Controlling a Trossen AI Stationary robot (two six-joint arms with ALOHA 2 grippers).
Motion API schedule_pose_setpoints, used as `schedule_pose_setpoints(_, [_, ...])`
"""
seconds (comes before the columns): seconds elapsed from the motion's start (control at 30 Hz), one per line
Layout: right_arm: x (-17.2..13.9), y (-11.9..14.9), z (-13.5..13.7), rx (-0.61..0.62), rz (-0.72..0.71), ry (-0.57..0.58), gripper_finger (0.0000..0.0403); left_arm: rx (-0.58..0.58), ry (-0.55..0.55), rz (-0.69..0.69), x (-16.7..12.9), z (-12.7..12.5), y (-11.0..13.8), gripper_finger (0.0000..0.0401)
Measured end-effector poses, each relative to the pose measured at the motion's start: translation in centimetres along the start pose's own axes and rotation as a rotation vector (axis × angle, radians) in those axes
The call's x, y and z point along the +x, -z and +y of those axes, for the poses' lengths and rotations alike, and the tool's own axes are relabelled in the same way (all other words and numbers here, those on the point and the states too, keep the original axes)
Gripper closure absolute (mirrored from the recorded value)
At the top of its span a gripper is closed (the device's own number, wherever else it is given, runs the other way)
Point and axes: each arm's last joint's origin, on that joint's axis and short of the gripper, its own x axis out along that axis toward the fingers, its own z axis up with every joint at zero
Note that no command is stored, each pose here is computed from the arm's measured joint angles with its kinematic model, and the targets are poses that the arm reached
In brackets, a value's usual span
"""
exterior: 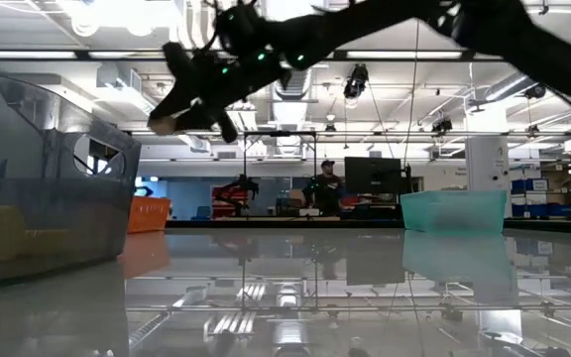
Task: Sort & place blocks by color
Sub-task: Put the brown block into the orange bin, then return to Home Position
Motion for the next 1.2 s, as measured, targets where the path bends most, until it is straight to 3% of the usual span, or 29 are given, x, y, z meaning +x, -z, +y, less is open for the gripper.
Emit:
schedule_pose_setpoints(0.2, [4.2, 0.7, -2.1, 0.057, -0.034, -0.022, 0.028, 0.0, 0.0, 0.001, 0.0, 0.0, 0.0, 0.0232])
schedule_pose_setpoints(0.53, [6.9, 4.3, -4.2, 0.078, -0.026, -0.007, 0.0261, 0.018, 0.001, -0.003, -0.4, 0.1, -0.2, 0.0232])
schedule_pose_setpoints(0.8, [7.2, 4.8, -4.3, 0.073, -0.017, -0.005, 0.0247, 0.016, -0.009, -0.023, -0.8, 0.3, -0.5, 0.0232])
schedule_pose_setpoints(1.2, [6.9, 4.4, -4.1, 0.073, -0.016, -0.015, 0.0184, 0.029, -0.026, 0.0, -1.0, 0.5, -0.3, 0.0232])
